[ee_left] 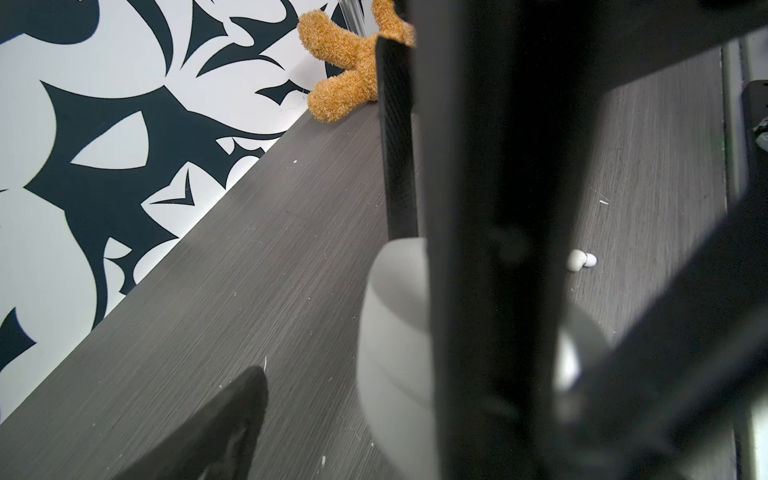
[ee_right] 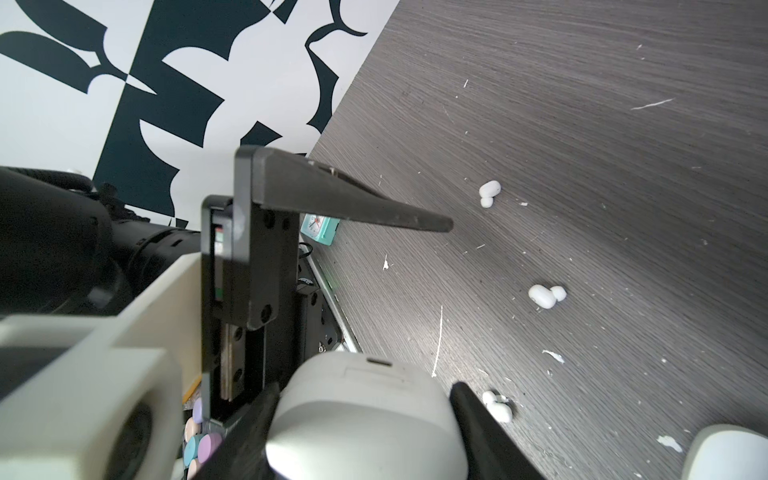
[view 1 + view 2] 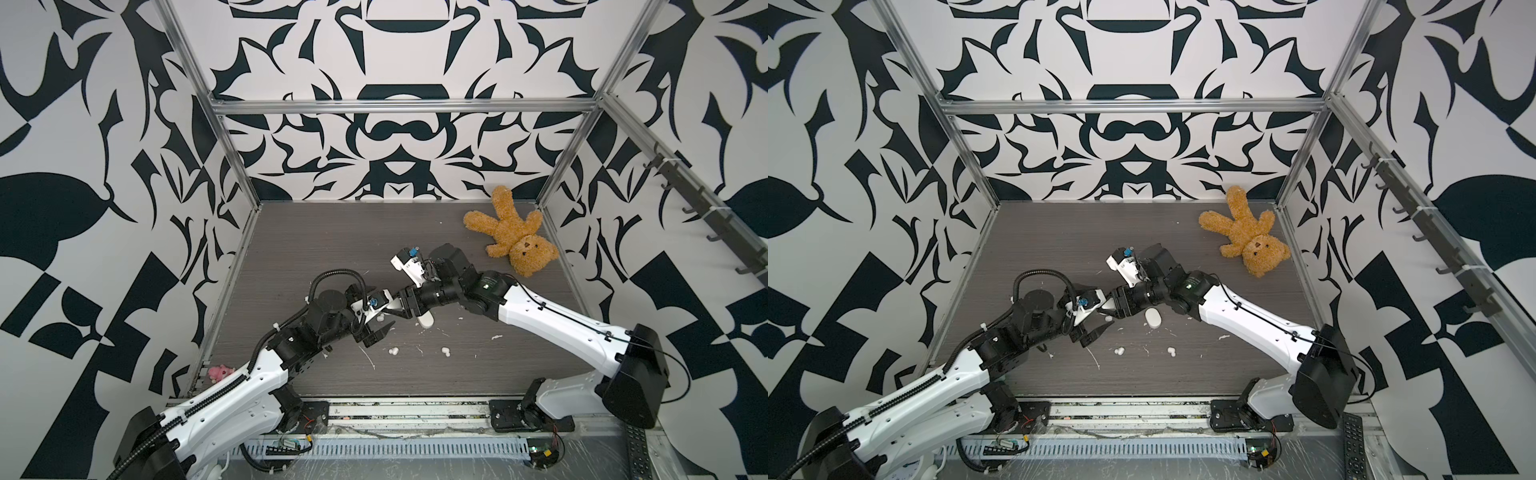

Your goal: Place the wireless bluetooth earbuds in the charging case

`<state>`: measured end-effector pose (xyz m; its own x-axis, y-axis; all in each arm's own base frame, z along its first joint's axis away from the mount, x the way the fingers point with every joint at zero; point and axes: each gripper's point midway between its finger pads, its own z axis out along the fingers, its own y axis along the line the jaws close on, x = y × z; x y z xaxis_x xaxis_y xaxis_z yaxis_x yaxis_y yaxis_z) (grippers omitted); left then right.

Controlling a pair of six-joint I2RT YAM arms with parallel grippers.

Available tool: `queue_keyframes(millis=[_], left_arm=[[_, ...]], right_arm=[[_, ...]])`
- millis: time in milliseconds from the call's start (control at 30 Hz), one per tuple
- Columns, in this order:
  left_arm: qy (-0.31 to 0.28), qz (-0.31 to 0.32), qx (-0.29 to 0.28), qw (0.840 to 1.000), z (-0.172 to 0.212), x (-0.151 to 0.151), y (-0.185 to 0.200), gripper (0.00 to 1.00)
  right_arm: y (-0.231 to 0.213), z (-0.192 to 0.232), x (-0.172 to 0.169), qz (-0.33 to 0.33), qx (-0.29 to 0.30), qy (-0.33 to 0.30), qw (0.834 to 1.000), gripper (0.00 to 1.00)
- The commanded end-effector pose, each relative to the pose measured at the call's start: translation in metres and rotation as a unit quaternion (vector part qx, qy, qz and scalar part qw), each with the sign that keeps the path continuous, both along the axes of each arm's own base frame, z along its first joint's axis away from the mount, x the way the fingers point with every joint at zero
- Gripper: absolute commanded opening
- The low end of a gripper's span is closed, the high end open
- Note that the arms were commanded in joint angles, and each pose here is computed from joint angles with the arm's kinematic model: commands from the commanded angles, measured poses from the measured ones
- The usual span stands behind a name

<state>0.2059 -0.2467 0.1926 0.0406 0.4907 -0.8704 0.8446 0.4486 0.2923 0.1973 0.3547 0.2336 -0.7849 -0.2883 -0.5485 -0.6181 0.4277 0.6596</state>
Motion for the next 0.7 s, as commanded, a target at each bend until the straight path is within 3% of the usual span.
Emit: queue_keyframes(millis=[0, 667], left_arm=[[-0.005, -0.009, -0.010, 1.000, 0.002, -0.004, -0.002, 0.98], [-0.029, -0.027, -0.041, 0.998, 0.018, -0.011, -0.003, 0.86]], right_arm=[[0.005, 0.017, -0.005, 0.022, 0.025, -0.027, 0.999, 0.00], [0.010, 0.005, -0.002, 0.016, 0.017, -0.017, 1.000, 0.00]])
